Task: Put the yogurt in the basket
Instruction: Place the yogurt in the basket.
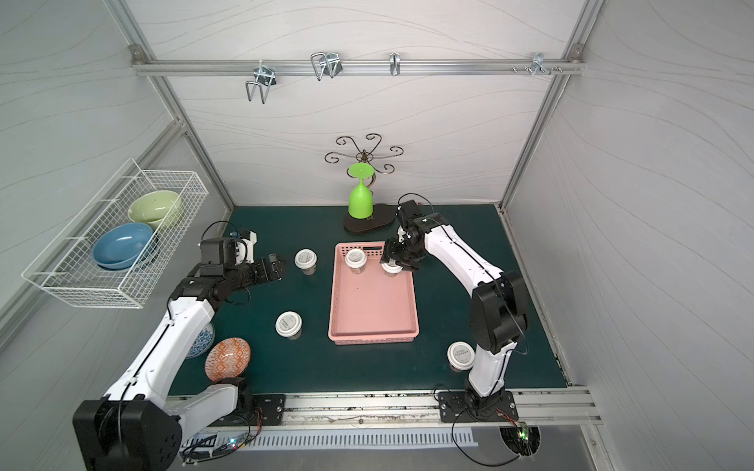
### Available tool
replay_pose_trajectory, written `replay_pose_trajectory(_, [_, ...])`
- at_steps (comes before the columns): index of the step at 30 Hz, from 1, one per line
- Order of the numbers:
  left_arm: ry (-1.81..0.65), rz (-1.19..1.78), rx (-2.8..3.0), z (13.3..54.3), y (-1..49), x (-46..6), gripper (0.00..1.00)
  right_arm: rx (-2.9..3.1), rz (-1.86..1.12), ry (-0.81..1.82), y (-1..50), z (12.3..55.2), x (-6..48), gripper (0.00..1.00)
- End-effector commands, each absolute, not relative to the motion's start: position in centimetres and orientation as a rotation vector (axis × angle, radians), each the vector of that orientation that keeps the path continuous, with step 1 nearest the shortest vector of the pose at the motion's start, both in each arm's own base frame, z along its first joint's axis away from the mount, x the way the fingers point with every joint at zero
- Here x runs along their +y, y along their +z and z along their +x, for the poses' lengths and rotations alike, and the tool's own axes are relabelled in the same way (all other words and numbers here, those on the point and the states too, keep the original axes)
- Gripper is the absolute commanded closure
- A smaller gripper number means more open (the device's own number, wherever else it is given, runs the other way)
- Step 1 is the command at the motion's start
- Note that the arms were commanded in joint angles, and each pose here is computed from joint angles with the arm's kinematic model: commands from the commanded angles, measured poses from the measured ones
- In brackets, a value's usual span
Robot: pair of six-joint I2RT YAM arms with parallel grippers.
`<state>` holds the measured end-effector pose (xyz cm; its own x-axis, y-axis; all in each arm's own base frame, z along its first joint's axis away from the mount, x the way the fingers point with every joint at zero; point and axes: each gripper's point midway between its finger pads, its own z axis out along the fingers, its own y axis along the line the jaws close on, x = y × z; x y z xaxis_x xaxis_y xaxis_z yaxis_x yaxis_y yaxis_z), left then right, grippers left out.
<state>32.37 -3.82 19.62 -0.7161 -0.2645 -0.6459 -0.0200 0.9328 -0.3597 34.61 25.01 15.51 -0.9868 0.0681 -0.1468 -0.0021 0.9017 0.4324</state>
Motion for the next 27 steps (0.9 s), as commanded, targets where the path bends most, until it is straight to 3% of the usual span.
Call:
replay_pose_trajectory(1, [-0.401, -0.187, 2.286, 32.8, 20.7, -3.4, 0.01, 2.900, 0.038, 0.670, 15.1, 35.8, 26.1, 0.37])
replay_pose_trajectory(15, [-0.386, -0.175, 2.283, 32.6, 20.6, -3.2, 0.01, 2.944, 0.018, 0.615, 10.7, 39.1, 28.3, 0.35])
replay_pose_trajectory(27, [-0.397, -0.167, 2.286, 32.7, 20.7, -3.5, 0.01, 2.981, -0.006, 0.558, 8.4, 39.7, 29.1, 0.27])
